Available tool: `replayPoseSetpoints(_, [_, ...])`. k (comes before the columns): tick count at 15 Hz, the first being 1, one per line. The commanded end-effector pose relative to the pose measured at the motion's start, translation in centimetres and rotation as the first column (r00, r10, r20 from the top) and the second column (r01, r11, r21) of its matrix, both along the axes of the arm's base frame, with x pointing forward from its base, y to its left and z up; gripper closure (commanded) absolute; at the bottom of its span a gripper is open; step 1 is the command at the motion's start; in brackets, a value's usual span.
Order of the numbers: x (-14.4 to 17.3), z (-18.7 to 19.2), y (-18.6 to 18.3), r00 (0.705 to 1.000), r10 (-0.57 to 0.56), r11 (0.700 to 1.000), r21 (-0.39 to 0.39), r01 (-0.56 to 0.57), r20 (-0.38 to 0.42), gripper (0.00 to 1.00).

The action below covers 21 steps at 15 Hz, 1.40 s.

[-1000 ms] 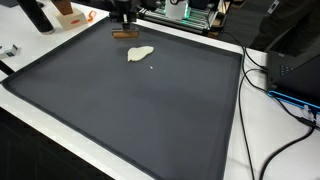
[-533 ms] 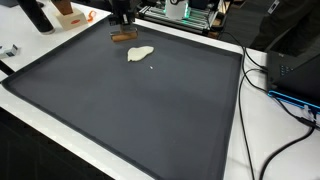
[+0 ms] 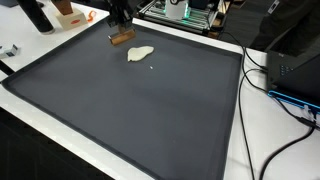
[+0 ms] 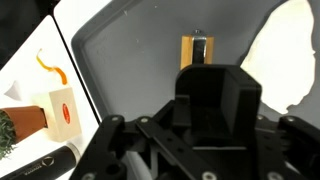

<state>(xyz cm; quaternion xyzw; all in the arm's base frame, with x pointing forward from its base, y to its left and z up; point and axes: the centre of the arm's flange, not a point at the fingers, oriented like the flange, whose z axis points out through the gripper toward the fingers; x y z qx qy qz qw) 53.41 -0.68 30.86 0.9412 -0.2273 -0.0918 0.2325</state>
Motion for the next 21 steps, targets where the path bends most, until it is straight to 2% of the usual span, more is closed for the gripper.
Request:
replayPoseSetpoints(1, [-2.2,2.1,-1.1,0.992,0.129,0.989,0.068,-0.128,-0.005,0.79])
replayPoseSetpoints(3, [-2.8,3.2,-1.3,0.978,0.208,0.972,0.107,-0.207,-0.001,0.79])
replayPoseSetpoints(5, [-3.6,4.6,-1.4,0.954,0.301,0.943,0.147,-0.3,0.016,0.79])
replayPoseSetpoints(9, [-5.2,7.1,-1.3,0.877,0.477,0.85,0.224,-0.477,0.057,0.79])
replayPoseSetpoints(13, [-6.7,9.4,-0.8,0.767,0.633,0.716,0.293,-0.633,0.111,0.79])
replayPoseSetpoints(15, [-7.5,10.5,-0.5,0.696,0.705,0.636,0.312,-0.706,0.137,0.79])
replayPoseSetpoints(18, [-8.3,12.0,0.0,0.574,0.801,0.502,0.331,-0.799,0.17,0.79])
replayPoseSetpoints(19, [-8.5,12.4,0.2,0.538,0.824,0.464,0.334,-0.821,0.178,0.79])
replayPoseSetpoints(21, [-8.8,13.3,0.3,0.484,0.853,0.405,0.337,-0.85,0.197,0.79])
